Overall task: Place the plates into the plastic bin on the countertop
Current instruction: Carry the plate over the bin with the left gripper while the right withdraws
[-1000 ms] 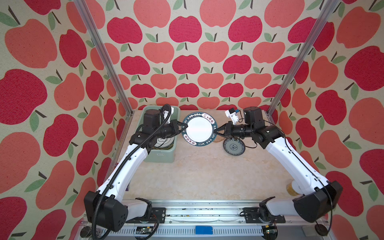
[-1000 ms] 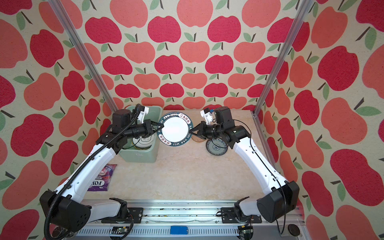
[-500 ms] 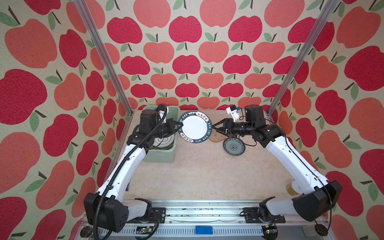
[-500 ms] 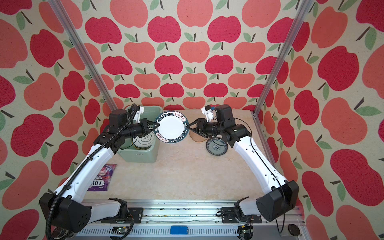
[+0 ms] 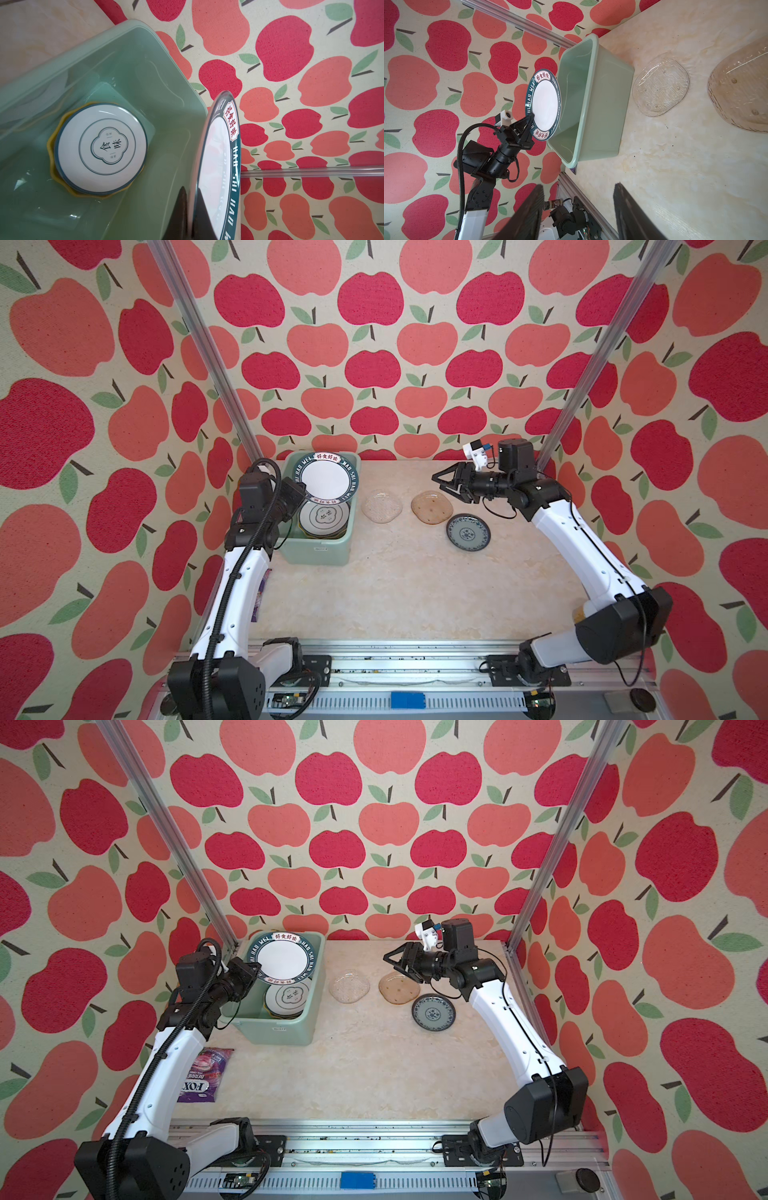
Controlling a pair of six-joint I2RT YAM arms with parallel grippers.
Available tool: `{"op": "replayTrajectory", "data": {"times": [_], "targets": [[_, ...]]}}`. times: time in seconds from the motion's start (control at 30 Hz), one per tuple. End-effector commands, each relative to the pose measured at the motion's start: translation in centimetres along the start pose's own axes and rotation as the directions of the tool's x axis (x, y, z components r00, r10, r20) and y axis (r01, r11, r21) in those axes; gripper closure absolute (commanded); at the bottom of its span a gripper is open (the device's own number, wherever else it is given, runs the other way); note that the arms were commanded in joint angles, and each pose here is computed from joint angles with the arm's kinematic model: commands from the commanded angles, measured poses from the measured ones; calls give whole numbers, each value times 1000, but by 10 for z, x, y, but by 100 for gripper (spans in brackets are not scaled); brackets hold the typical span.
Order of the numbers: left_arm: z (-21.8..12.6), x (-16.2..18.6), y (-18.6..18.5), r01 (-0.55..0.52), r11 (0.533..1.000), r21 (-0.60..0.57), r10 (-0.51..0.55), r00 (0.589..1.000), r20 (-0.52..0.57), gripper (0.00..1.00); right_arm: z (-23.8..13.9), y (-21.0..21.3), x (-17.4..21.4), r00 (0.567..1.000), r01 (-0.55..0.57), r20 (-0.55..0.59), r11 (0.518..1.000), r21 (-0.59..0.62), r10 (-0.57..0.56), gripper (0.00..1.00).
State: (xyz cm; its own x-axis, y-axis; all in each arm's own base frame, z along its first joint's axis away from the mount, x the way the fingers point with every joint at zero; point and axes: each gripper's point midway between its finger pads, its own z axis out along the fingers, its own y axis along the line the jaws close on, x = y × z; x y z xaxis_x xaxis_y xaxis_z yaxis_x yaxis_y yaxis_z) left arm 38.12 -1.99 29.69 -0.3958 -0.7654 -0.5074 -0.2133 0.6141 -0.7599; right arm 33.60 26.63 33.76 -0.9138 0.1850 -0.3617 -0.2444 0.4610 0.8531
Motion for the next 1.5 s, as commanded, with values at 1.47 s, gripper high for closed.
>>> {"op": "replayTrajectory", "data": {"times": [1.47], "targets": [[48, 47, 129, 317, 824, -470, -182, 933, 312, 100, 16, -6, -3, 993, -7, -116, 999, -32, 3, 45]]}}
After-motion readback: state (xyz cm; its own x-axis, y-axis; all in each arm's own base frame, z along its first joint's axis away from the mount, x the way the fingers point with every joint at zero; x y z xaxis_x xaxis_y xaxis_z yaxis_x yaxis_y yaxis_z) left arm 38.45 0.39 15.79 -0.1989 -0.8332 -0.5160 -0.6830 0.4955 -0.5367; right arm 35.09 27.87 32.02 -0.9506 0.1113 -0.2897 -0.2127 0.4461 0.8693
